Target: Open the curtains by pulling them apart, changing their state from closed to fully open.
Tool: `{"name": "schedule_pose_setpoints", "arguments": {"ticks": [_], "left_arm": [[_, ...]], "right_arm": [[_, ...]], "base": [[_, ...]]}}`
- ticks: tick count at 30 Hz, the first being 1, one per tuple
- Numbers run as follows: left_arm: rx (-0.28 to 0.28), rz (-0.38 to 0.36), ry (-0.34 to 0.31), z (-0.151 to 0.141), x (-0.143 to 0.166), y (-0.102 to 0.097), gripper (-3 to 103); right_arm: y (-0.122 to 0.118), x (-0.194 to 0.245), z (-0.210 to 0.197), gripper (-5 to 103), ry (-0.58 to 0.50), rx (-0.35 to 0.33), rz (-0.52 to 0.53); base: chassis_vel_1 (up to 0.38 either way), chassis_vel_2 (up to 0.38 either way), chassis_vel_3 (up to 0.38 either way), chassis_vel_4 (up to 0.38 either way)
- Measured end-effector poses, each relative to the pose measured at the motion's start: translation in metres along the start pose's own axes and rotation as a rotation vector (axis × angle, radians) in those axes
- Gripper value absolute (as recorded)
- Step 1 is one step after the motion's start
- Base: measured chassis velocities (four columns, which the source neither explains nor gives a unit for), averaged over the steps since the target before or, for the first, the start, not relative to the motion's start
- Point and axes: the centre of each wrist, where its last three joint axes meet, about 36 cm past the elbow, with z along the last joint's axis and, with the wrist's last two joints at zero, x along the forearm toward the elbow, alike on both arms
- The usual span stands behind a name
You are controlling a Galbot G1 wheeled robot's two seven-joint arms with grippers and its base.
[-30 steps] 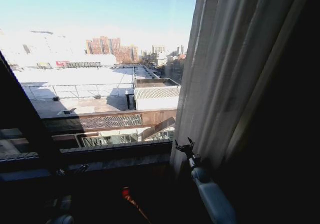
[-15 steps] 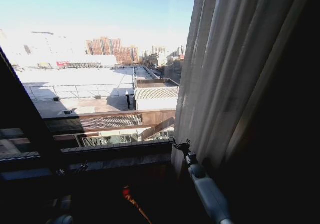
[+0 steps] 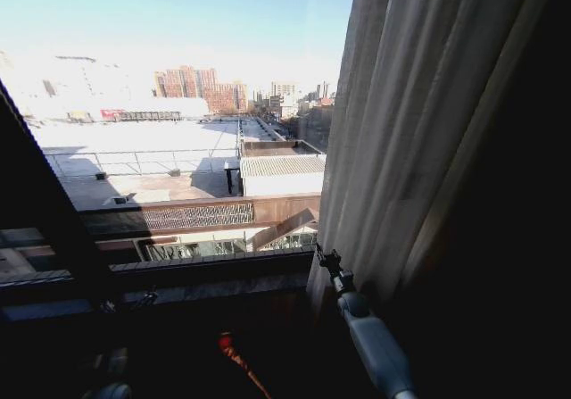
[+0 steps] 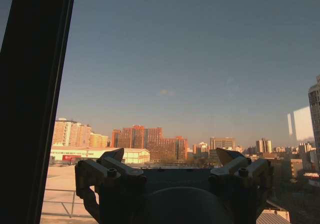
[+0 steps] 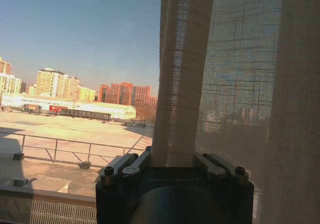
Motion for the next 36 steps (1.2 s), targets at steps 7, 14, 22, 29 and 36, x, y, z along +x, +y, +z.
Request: {"name": "schedule_pose_setpoints", "arguments": {"ticks": [7, 14, 22, 29, 36], "left_arm": [[0.0, 0.0, 0.0, 0.0, 0.0, 0.0, 100], [0.0, 0.0, 0.0, 0.0, 0.0, 0.0, 100], [0.0, 0.0, 0.0, 0.0, 0.0, 0.0, 100], [0.0, 0.0, 0.0, 0.0, 0.0, 0.0, 100], [0.0, 0.0, 0.0, 0.0, 0.0, 0.0, 100]], "right_arm": [[-0.004, 0.004, 0.002, 2, 0.007, -0.018, -0.012], [-0.01, 0.007, 0.005, 0, 0.019, -0.025, -0.013], [-0.013, 0.006, 0.004, 0, 0.019, -0.026, -0.007], [-0.014, 0.006, 0.004, 0, 0.018, -0.026, -0.007], [-0.014, 0.006, 0.004, 0, 0.018, -0.026, -0.006]], "base": [[0.0, 0.0, 0.0, 0.0], [0.0, 0.0, 0.0, 0.0], [-0.062, -0.053, 0.071, 0.064], [-0.219, -0.193, 0.213, 0.211], [-0.295, -0.289, 0.293, 0.293]]}}
